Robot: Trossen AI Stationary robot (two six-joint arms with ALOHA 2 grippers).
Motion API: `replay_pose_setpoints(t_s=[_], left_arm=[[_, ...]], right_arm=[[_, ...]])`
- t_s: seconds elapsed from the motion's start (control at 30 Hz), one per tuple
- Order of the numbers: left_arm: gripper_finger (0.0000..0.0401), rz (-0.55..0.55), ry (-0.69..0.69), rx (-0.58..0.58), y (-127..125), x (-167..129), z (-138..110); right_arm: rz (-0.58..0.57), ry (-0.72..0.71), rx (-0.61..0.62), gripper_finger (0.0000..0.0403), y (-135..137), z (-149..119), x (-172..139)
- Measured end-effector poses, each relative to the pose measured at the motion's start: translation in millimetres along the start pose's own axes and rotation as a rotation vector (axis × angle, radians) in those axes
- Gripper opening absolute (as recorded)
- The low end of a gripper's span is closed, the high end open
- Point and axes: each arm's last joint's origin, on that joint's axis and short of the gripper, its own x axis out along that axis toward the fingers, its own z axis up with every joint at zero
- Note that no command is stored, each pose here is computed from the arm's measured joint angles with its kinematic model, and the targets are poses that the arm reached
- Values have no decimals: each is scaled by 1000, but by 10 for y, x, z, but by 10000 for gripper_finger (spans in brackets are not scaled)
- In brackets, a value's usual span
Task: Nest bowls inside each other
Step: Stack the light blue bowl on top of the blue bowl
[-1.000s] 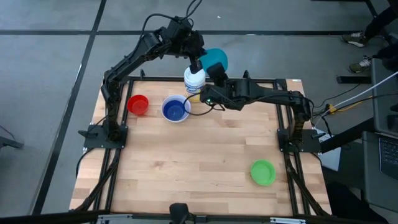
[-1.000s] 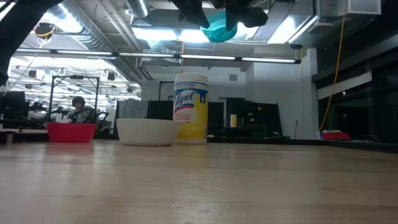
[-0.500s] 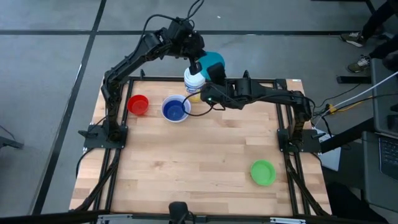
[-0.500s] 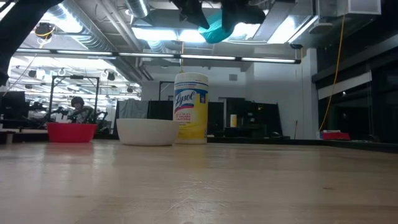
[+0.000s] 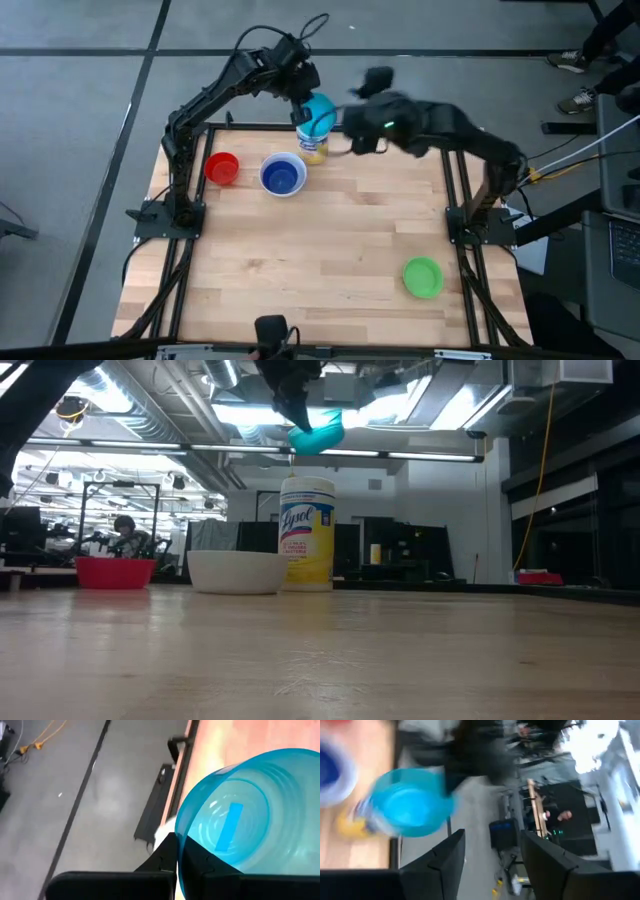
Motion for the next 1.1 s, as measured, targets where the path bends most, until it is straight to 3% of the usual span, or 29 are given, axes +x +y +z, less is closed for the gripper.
replay_pose_setpoints(t_s=[0.23,0.57,0.87,1.1], left_arm=[[1,-58,130,38,-222,-33,-62],[1,-161,328,33,-625,-110,-145],[1,-156,469,-108,-723,487,-399],[1,-213,370,-257,-927,894,-733]], right_arm=[[-114,-62,245,160,-456,-307,-444],[-117,-145,300,137,-631,-467,-705],[-47,-229,292,151,-523,-374,-862],[-48,-187,247,159,-387,-375,-1053]])
